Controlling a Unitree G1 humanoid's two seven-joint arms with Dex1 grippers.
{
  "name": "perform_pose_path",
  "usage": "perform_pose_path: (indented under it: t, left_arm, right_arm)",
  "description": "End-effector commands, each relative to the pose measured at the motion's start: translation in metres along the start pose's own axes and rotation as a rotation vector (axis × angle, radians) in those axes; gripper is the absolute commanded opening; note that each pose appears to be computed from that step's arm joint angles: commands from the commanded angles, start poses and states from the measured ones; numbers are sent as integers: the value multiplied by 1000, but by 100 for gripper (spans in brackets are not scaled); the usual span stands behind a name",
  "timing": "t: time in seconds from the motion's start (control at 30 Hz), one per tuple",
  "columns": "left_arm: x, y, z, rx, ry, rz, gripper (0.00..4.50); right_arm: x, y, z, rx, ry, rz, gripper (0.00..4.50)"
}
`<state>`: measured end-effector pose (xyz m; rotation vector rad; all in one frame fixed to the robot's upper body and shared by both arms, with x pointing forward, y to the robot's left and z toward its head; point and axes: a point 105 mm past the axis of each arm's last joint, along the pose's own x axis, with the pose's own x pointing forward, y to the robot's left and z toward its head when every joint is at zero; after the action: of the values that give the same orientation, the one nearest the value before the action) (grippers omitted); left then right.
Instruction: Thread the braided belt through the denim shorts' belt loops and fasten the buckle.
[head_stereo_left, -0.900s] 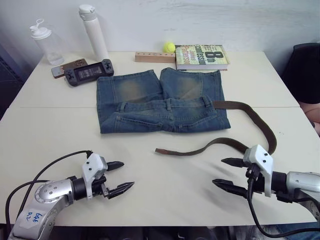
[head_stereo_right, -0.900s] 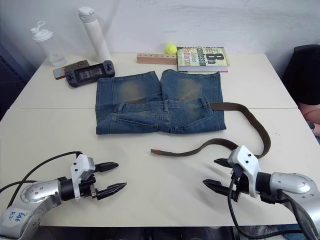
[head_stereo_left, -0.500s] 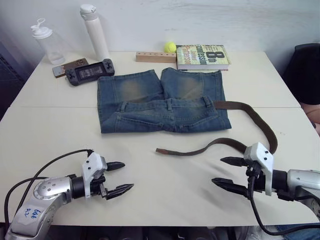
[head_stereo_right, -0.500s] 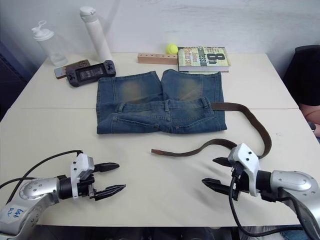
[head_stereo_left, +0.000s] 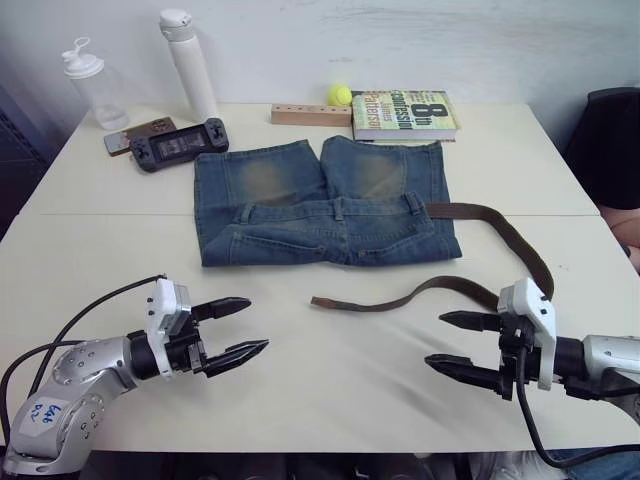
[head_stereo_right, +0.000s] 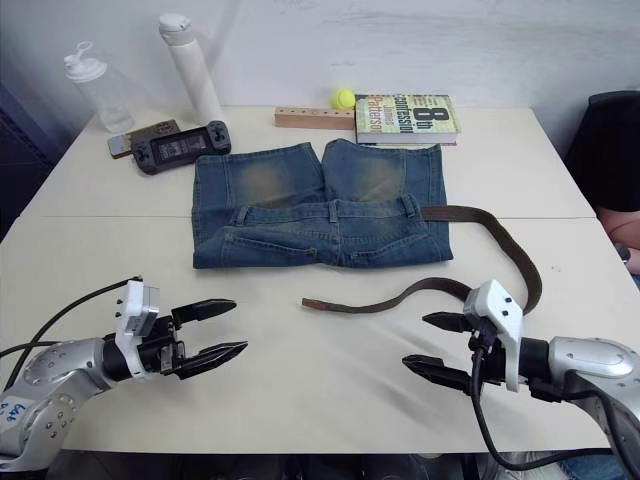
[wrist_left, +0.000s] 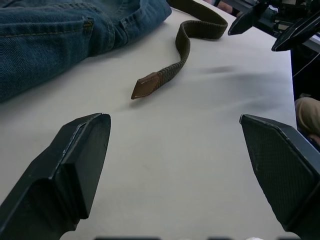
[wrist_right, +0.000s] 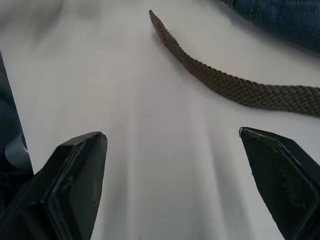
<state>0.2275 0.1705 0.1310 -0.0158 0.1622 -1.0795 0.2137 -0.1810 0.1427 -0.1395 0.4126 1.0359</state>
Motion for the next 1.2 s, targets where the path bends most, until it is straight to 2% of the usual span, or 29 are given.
perform_pose_path:
  t: [0.03, 0.1, 0.23, 0.33, 0.43, 0.57, 0.7, 0.77, 0.87, 1.03, 1.1, 1.2]
  left_arm:
    - [-9, 2, 17, 83, -6, 0, 450]
    - [-19, 10, 29, 124, -16, 25, 450]
    - [-36, 20, 43, 194, 4, 70, 450]
    - [-42, 18, 48, 215, 12, 90, 450]
    - [-47, 12, 47, 215, 28, 113, 450]
    - [-51, 3, 40, 207, 43, 156, 450]
    - [-54, -1, 32, 203, 71, 226, 450]
    - [-56, -3, 29, 191, 73, 248, 450]
    - [-58, -7, 28, 158, 59, 270, 450]
    - [-55, -14, 30, 83, -7, 243, 450]
    - [-42, -22, 32, 0, -75, 162, 450]
    - [-24, -29, 35, -86, -145, 67, 450]
  right_arm:
    - [4, 2, 27, -73, -38, 34, 448]
    - [12, 1, 49, -134, -52, 78, 448]
    - [25, -4, 76, -235, 3, 120, 448]
    - [37, -8, 83, -311, 75, 142, 448]
    - [55, -13, 73, -409, 166, 185, 448]
    - [88, -23, 58, -501, 220, 216, 448]
    - [117, -21, 29, -573, 304, 259, 448]
    - [126, -25, 21, -597, 316, 230, 448]
    - [126, -26, 18, -596, 317, 232, 366]
    - [115, -30, 44, -515, 215, 231, 111]
    - [104, -24, 59, -415, 145, 290, 7]
    - [87, -16, 73, -314, 90, 357, 2]
